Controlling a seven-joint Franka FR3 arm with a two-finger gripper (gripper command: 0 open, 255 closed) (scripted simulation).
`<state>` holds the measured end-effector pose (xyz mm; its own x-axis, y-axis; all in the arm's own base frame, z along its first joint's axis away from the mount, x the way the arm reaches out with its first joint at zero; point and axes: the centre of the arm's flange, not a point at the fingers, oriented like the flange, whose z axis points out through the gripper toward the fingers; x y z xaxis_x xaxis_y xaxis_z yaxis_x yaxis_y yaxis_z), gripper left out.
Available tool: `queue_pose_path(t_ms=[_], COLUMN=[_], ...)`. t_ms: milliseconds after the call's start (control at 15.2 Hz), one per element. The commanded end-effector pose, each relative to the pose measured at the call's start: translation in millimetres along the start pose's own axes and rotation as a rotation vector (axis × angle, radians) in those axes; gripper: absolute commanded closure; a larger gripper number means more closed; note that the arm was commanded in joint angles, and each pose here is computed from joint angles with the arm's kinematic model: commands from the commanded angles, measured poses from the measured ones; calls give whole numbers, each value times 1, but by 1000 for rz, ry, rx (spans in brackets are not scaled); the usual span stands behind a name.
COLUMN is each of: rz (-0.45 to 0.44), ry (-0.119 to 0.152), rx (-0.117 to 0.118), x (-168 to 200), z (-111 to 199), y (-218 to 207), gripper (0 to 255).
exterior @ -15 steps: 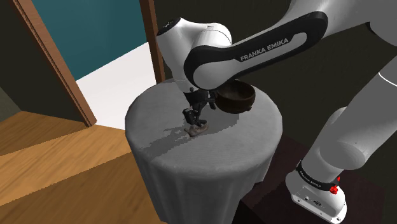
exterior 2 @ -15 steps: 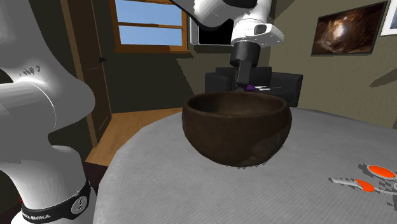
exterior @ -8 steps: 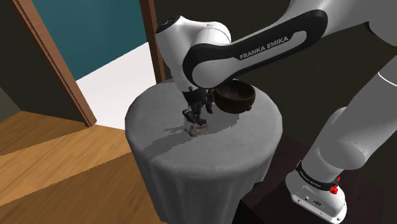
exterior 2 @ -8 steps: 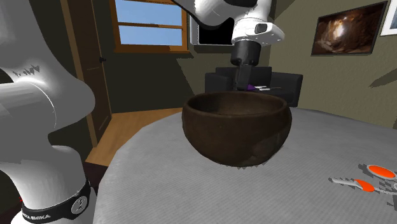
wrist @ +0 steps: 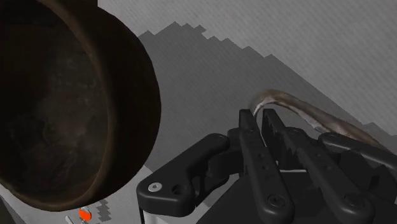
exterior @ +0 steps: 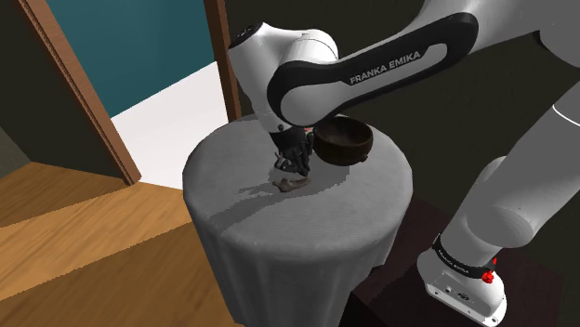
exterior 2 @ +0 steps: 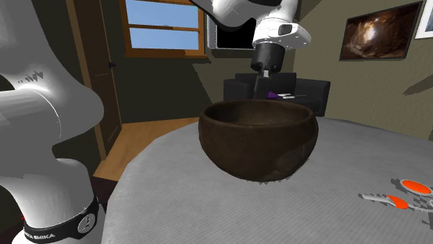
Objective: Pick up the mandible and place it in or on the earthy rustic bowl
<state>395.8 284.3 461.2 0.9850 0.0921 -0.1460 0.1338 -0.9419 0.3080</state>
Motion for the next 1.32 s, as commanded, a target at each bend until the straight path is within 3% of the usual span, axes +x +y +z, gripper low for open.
queue_pose_path(t_ms=[0, 1254], rz=[0, 0], ry=[-1, -1], rx=[-2, -2], x=[-2, -17], z=[-9, -104], y=[2, 33], gripper=[255, 255])
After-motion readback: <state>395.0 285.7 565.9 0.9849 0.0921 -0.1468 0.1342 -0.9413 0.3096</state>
